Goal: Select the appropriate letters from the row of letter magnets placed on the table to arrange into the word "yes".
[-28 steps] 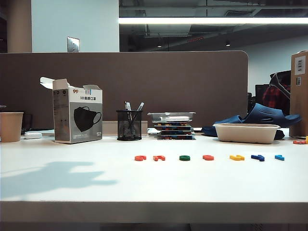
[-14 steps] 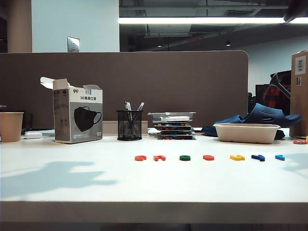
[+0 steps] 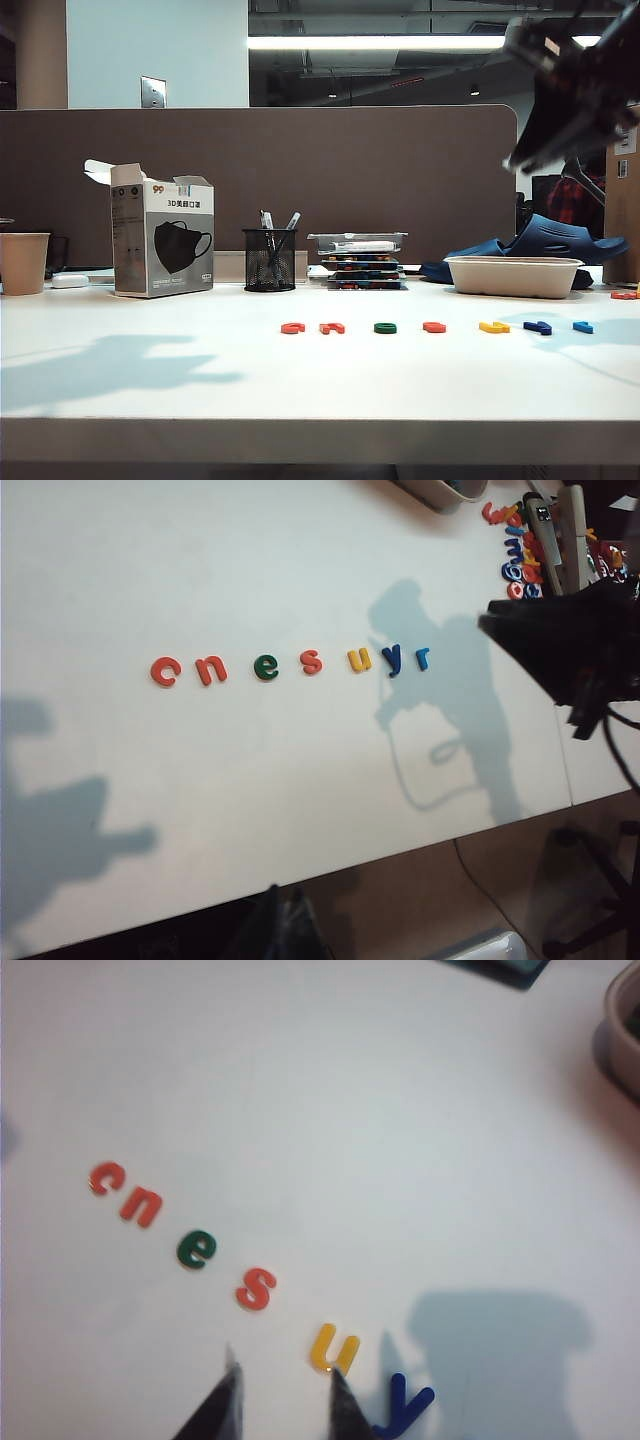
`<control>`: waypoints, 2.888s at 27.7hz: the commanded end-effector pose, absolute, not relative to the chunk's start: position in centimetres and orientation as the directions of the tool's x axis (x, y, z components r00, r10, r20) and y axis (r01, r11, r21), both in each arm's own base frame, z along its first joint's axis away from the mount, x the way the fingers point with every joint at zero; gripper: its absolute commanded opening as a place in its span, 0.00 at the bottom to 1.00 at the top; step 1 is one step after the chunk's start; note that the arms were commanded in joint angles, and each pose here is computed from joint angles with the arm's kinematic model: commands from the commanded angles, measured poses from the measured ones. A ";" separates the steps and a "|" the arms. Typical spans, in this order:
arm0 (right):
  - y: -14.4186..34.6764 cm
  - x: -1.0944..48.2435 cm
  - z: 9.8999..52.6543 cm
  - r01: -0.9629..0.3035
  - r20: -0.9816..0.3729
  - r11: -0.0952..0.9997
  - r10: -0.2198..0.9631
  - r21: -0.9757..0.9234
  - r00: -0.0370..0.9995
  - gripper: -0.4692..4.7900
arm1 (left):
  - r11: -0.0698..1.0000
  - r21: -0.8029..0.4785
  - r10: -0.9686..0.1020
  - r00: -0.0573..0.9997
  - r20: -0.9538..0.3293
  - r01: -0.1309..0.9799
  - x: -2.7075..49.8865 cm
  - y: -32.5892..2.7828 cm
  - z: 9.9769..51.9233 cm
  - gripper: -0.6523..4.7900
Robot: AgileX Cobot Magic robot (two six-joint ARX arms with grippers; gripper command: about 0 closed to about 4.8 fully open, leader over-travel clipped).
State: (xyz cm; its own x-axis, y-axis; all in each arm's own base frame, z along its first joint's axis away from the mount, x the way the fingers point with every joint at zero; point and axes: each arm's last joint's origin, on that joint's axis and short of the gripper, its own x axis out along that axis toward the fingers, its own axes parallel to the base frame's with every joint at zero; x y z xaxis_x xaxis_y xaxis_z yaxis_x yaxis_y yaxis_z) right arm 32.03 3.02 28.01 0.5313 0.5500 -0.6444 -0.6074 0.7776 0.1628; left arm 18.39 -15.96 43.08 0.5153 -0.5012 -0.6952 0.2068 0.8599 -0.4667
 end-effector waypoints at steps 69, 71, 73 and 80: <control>4.6 37.0 16.0 -0.741 -0.876 0.668 0.395 0.066 0.278 0.41 | 0.858 -0.468 -0.505 0.518 -0.690 0.213 18.4 -16.0 43.2 0.11; 4.6 37.0 16.0 -0.741 -0.877 0.668 0.395 0.069 0.274 0.41 | 0.858 -0.468 -0.505 0.518 -0.690 0.213 18.4 -16.0 43.2 0.11; 4.6 37.0 16.0 -0.741 -0.877 0.668 0.394 0.069 0.273 0.41 | 0.858 -0.468 -0.505 0.518 -0.690 0.213 18.4 -16.0 43.2 0.11; 4.1 37.6 17.1 -0.727 -0.883 0.686 0.366 0.041 0.295 0.41 | 0.858 -0.468 -0.505 0.518 -0.690 0.213 18.4 -16.0 43.2 0.11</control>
